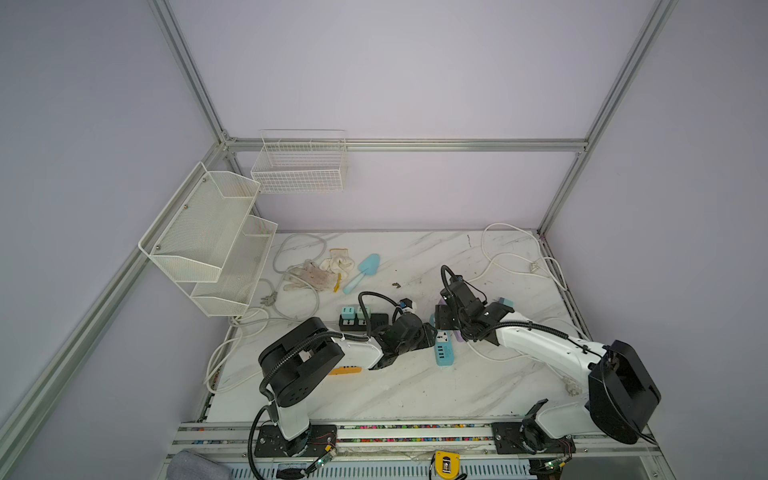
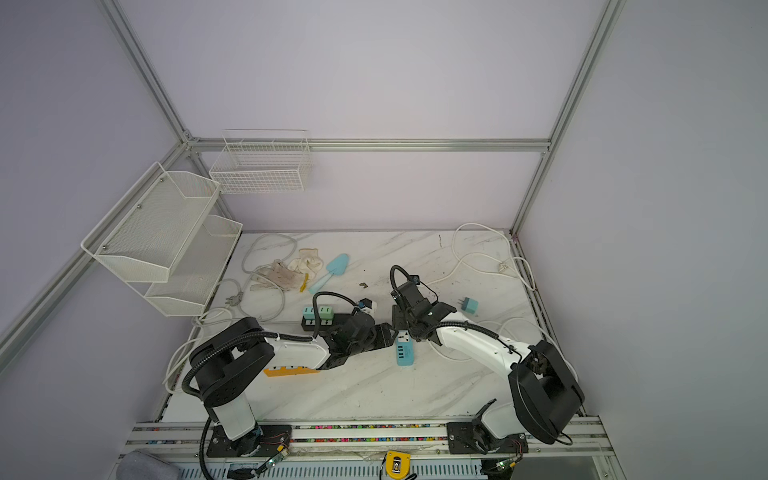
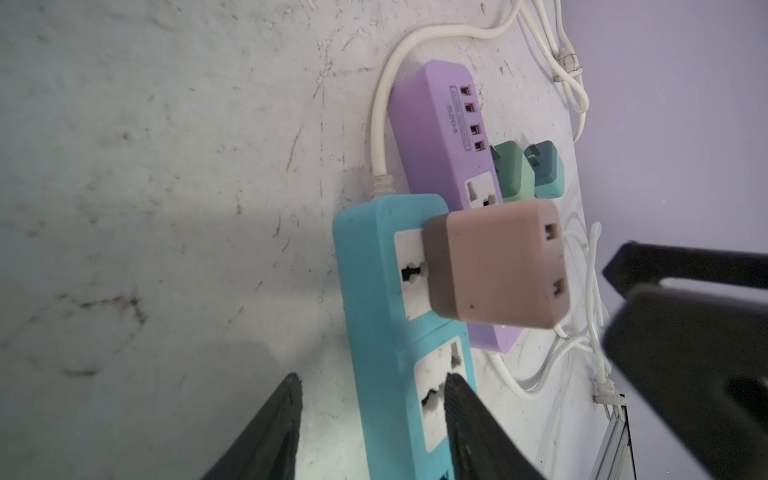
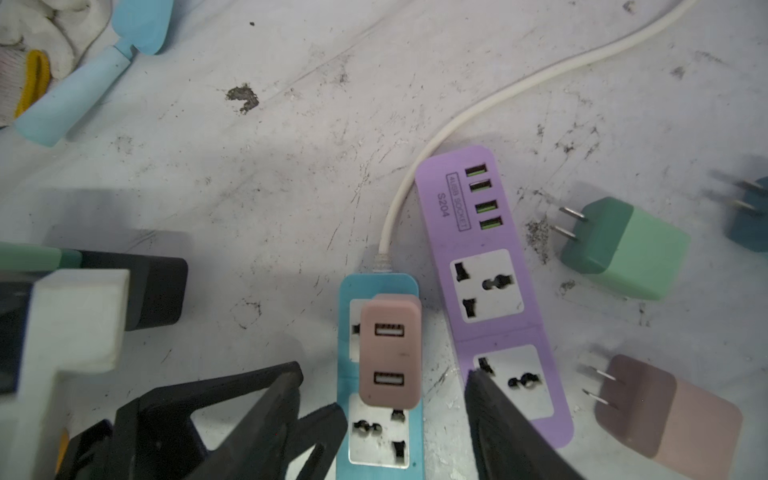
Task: Pull the plug off the socket
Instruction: 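Return the right gripper to the second pink plug and close on it, then pull the second pink plug out with right gripper while left holds strip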
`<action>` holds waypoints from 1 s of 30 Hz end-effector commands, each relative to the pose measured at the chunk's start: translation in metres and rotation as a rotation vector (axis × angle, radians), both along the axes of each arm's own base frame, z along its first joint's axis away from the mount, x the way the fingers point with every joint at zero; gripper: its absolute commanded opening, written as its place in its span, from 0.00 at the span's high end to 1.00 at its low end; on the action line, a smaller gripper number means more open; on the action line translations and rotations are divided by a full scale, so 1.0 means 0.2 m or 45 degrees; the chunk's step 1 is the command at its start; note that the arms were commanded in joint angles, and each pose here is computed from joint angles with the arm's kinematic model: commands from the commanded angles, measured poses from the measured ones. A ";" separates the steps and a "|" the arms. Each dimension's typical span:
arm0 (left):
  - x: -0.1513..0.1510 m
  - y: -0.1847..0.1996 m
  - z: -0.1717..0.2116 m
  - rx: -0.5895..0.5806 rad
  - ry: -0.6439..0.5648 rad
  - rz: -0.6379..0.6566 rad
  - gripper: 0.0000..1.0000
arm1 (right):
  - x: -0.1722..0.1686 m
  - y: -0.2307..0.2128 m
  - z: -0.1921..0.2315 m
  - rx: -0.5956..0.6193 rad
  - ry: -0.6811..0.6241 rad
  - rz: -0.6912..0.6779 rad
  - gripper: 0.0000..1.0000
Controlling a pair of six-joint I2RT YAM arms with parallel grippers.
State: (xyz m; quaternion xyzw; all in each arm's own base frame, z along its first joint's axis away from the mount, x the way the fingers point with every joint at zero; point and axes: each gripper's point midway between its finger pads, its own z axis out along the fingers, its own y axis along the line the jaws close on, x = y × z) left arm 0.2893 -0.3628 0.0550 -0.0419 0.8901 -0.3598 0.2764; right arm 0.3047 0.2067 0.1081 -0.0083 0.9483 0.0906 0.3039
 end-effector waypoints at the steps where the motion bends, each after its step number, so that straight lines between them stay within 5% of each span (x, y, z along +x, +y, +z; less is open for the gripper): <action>1: 0.08 -0.15 0.20 -0.149 -0.080 -0.052 0.47 | 0.02 -0.01 0.00 -0.059 -0.004 -0.017 0.36; 30: 0.01 -0.11 -0.09 -0.076 0.107 -0.023 0.63 | 0.07 0.06 -0.23 -0.125 0.068 0.012 0.61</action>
